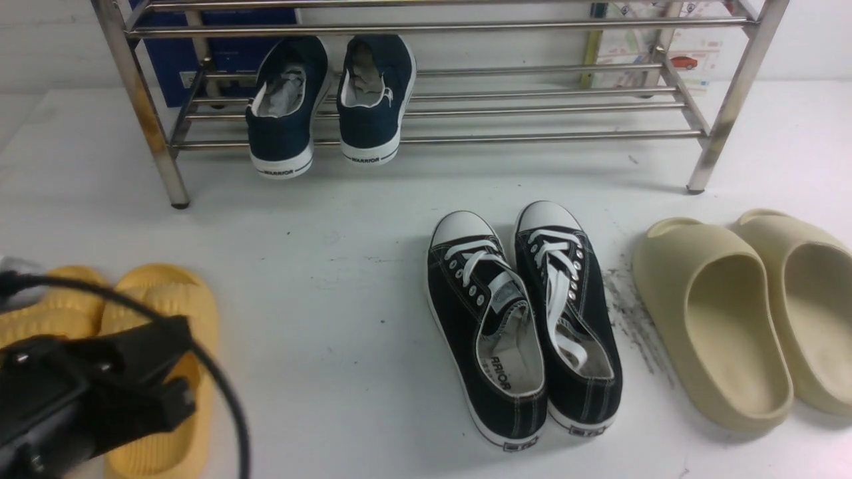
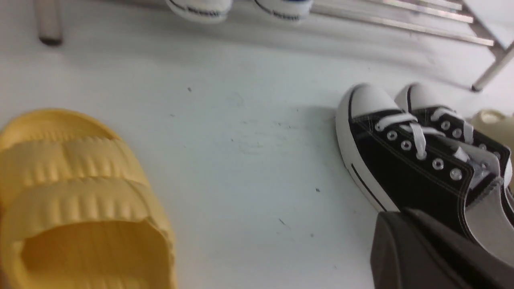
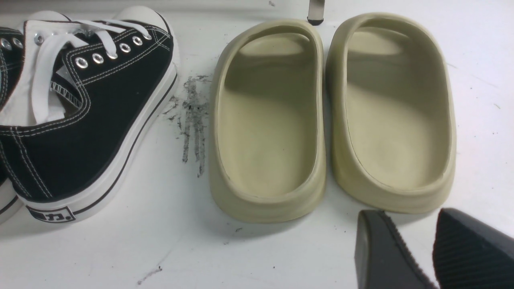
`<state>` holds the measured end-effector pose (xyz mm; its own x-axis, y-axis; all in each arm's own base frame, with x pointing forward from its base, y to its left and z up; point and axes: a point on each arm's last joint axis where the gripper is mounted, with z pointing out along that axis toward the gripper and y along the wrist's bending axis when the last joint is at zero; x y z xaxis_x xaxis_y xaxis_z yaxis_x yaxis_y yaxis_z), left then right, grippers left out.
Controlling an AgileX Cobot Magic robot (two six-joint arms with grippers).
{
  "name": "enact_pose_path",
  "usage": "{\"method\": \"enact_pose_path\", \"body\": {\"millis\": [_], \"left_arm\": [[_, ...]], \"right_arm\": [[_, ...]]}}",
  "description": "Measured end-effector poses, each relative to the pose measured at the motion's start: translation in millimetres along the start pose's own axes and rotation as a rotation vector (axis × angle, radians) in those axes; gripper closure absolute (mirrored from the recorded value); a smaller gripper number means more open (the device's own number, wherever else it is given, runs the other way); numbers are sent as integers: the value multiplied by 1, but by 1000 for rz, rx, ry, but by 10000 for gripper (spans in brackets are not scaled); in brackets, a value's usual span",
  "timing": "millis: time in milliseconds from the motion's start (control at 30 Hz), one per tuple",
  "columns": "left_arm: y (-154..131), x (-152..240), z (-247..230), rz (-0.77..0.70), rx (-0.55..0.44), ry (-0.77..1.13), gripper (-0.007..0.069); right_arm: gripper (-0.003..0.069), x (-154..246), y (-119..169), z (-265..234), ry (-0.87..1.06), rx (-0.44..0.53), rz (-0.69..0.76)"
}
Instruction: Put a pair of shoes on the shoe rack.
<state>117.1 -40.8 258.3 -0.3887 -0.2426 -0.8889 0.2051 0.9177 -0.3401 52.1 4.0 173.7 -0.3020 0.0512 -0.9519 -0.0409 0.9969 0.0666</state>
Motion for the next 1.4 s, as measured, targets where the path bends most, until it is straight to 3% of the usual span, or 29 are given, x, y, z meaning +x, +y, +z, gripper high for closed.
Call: {"method": "enact_pose_path", "body": {"millis": [133,367,667,1400], "left_arm": [[26,28,-33,-64,-102,-196,638],[48,76,-45,-88,-248,-268,638],[53,95,-43,-129,-289,-105,638],[53,96,-43,-132,-290,-98,638]], "right_arm": [[419,0,0,0,0,0,0],[419,0,0,0,0,0,-1],[419,0,0,0,0,0,-1],[419,0,0,0,0,0,-1]]}}
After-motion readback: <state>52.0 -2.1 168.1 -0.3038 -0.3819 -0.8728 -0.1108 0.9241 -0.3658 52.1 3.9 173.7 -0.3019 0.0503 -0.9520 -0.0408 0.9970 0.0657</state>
